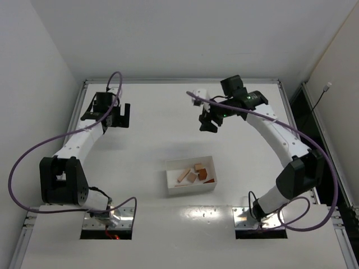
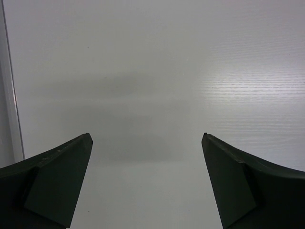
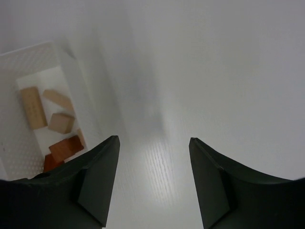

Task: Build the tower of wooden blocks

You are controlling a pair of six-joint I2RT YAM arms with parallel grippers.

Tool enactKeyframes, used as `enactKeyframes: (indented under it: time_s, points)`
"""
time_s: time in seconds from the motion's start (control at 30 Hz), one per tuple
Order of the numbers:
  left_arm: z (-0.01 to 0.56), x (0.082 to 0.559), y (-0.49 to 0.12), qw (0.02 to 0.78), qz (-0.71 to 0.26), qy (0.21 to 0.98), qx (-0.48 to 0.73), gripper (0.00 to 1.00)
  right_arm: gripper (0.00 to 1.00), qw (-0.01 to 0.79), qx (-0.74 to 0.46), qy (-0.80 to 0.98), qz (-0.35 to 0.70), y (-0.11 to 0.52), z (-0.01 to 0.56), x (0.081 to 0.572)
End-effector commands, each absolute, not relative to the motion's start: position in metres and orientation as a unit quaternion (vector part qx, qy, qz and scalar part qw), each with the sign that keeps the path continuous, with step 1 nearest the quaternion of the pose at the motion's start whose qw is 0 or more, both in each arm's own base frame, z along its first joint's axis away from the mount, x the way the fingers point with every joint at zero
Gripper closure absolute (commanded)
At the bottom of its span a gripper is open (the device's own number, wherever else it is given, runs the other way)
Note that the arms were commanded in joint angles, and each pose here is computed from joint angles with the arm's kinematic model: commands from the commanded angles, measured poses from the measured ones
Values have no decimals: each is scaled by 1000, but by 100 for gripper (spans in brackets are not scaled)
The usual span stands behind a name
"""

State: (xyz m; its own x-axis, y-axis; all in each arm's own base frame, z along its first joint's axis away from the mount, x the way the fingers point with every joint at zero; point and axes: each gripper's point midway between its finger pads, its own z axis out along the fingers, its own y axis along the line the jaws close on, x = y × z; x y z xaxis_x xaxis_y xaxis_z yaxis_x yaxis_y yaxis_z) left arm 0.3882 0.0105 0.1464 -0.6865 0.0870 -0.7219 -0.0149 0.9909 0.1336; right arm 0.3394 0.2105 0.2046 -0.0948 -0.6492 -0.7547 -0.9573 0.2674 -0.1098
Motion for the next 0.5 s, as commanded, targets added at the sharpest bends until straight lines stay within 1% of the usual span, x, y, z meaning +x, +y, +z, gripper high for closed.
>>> enactKeyframes:
  time_s: [0.0, 0.03, 0.07, 0.23, 0.3, 0.47]
  points:
    - [156, 388, 11, 403, 53, 913, 28, 1, 45, 295, -692, 613, 242, 236, 199, 292]
    - [156, 388, 12, 403, 55, 913, 33, 1, 47, 285, -702, 607, 239, 236, 197, 286]
    - [160, 387, 14, 407, 61, 911, 30, 1, 51, 267, -708, 606, 246, 236, 190, 280]
    - [164, 388, 34, 408, 86, 909, 11, 1, 59, 226, -749, 571, 251, 245, 161, 254]
    - [168, 389, 40, 412, 89, 907, 4, 1, 62, 220, -755, 563, 254, 247, 151, 249]
    - [166, 383, 51, 406, 95, 909, -9, 1, 64, 194, -757, 563, 269, 253, 131, 243]
